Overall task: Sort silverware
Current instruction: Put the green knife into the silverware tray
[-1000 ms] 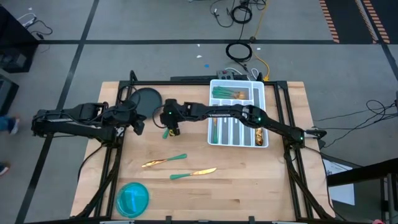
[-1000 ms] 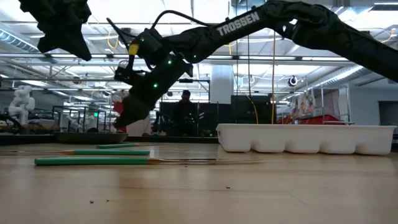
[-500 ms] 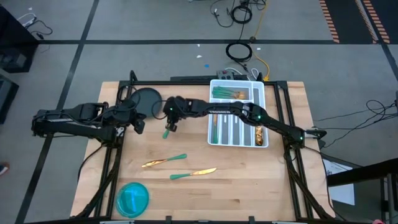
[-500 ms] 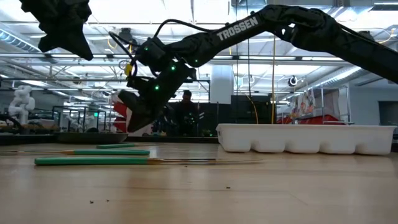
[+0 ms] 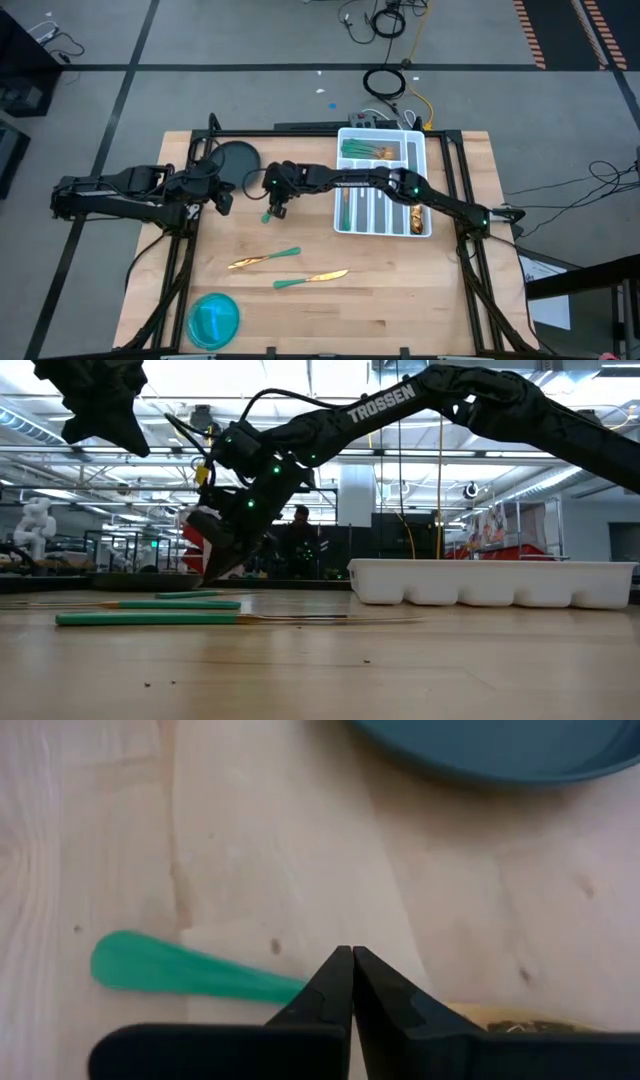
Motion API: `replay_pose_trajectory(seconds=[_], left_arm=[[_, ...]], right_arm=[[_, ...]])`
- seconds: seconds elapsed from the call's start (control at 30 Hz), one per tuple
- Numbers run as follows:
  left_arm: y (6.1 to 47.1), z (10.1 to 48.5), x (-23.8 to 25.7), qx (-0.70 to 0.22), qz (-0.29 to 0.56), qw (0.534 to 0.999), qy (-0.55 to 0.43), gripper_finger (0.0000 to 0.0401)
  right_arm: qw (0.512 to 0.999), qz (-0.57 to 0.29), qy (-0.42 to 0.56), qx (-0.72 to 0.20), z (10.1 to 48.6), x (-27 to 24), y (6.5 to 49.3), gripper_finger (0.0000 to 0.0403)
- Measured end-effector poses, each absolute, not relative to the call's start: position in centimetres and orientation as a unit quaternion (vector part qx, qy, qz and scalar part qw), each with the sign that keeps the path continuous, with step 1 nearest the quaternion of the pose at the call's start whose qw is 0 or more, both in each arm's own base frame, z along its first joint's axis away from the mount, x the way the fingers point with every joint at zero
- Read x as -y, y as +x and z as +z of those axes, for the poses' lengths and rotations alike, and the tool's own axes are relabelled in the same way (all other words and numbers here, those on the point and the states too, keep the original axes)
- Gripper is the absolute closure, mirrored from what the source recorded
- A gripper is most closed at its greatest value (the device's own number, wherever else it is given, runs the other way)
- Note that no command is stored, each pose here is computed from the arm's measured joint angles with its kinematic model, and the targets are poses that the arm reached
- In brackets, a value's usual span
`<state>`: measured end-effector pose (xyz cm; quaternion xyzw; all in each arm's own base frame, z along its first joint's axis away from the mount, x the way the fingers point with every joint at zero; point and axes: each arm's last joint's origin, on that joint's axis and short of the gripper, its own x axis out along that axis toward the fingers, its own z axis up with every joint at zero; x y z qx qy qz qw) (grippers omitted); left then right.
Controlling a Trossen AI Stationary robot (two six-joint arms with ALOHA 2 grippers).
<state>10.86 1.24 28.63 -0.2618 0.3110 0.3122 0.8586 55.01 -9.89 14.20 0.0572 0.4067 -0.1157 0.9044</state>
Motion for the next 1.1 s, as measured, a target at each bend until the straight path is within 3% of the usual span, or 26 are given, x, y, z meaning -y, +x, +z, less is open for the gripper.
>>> replay_pose_trajectory(seconds=[0.53, 1.1], left_arm=[[10.9, 28.6, -1.2, -0.312, 0.311, 0.858, -0.263, 0.0369], [11.1, 28.9, -1.2, -0.295, 0.301, 0.861, -0.285, 0.0369]], right_arm=[[0.883, -0.117, 0.098, -0.444, 11.8, 9.6, 54.8, 0.0403], [0.814, -0.018, 0.046, -0.578, 14.8, -1.0, 52.0, 0.0403]])
